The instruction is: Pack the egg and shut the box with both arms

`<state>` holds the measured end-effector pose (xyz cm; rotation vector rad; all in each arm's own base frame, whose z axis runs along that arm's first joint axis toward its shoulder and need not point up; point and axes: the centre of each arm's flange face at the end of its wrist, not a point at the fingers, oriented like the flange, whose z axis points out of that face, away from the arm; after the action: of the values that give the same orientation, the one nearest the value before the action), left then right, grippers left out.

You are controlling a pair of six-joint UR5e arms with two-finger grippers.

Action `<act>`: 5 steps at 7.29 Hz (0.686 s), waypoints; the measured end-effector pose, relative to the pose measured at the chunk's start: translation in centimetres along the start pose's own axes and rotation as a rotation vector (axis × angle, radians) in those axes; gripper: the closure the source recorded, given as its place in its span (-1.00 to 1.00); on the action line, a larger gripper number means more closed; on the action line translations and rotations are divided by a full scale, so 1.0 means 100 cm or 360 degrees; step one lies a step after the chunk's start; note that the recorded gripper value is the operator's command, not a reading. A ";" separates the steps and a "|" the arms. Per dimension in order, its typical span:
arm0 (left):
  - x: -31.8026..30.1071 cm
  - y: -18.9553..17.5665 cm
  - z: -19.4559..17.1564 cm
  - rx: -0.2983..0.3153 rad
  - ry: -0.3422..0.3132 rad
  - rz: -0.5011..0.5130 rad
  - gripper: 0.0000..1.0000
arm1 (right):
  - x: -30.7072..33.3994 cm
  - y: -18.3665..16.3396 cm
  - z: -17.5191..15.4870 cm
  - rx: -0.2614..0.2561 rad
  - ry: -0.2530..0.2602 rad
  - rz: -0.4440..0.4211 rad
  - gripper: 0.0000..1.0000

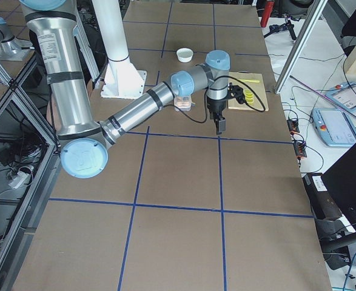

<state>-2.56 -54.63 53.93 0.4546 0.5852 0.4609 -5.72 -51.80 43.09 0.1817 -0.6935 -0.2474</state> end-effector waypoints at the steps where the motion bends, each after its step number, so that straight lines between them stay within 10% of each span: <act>1: -0.012 0.024 0.006 -0.0037 -0.0004 0.0002 -1.00 | 0.064 0.028 0.009 -0.0047 -0.0044 -0.0027 -1.00; 5: -0.027 0.060 0.029 -0.0144 0.0002 -0.0056 -1.00 | 0.139 0.066 0.026 -0.0100 -0.0081 0.0025 -1.00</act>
<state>-4.45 -52.01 60.33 0.3573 0.5703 0.4525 3.97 -49.70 55.10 0.1105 -0.7367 -0.2593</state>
